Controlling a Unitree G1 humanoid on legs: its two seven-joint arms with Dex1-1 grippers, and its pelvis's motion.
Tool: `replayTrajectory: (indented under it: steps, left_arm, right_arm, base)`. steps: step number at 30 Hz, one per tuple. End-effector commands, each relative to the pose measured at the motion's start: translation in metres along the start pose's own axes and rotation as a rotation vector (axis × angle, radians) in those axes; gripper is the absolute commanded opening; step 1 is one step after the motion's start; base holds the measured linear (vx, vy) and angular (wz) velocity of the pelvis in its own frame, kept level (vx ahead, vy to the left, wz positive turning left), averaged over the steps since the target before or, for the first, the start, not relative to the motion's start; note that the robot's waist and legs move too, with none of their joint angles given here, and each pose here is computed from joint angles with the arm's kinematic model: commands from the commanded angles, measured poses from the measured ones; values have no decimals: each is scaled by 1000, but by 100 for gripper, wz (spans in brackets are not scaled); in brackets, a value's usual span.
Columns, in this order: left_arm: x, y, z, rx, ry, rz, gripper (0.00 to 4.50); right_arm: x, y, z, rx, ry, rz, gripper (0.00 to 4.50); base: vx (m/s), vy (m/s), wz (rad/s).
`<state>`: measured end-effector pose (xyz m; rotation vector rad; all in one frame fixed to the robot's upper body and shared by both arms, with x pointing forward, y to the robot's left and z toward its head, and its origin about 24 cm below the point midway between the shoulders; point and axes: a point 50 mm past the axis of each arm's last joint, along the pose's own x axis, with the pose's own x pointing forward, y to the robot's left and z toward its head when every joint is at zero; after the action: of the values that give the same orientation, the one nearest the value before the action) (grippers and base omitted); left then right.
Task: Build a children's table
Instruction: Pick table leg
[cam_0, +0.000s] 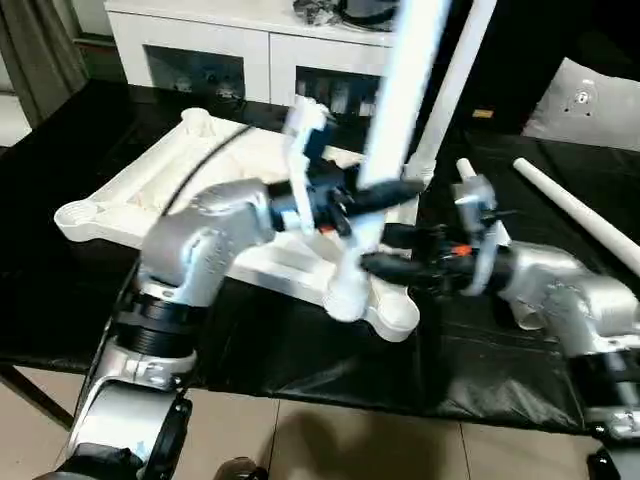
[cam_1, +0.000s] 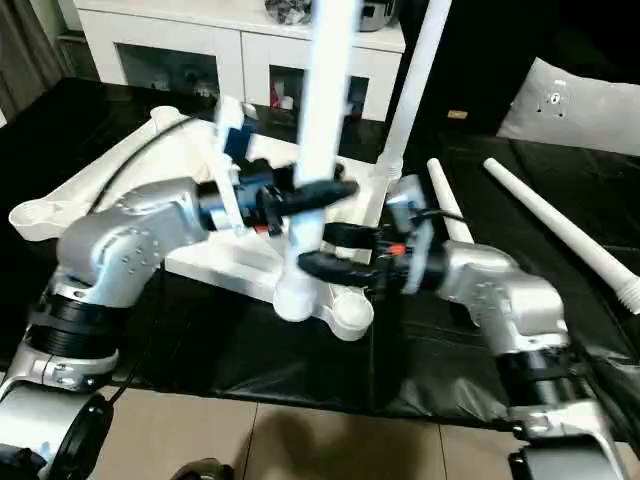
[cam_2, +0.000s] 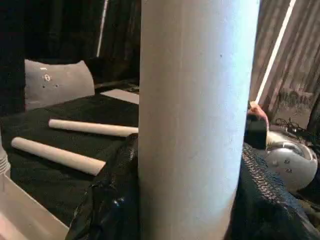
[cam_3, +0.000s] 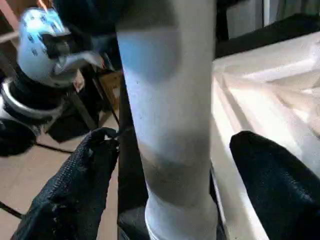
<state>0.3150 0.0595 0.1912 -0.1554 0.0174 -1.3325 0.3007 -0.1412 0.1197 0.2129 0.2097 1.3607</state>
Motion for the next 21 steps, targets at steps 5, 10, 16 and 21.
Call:
replayTrajectory:
  steps: [5, 10, 16, 21]
  left_arm:
    - [5, -7, 8, 49, -11, -46, 183]
    - [8, -9, 10, 49, -23, -59, 183]
    - [11, -11, 7, 41, -29, -66, 183]
    - [12, -11, 6, 42, -24, -66, 183]
  right_arm:
    - [3, -2, -2, -29, 43, -8, 397]
    - [5, -4, -5, -35, 56, -9, 397]
    - [11, -1, -7, -31, 47, 23, 359]
    - [13, 0, -9, -18, 50, 39, 312]
  base:
    - [0, 0, 0]
    - [0, 0, 0]
    - [0, 0, 0]
    - [0, 0, 0]
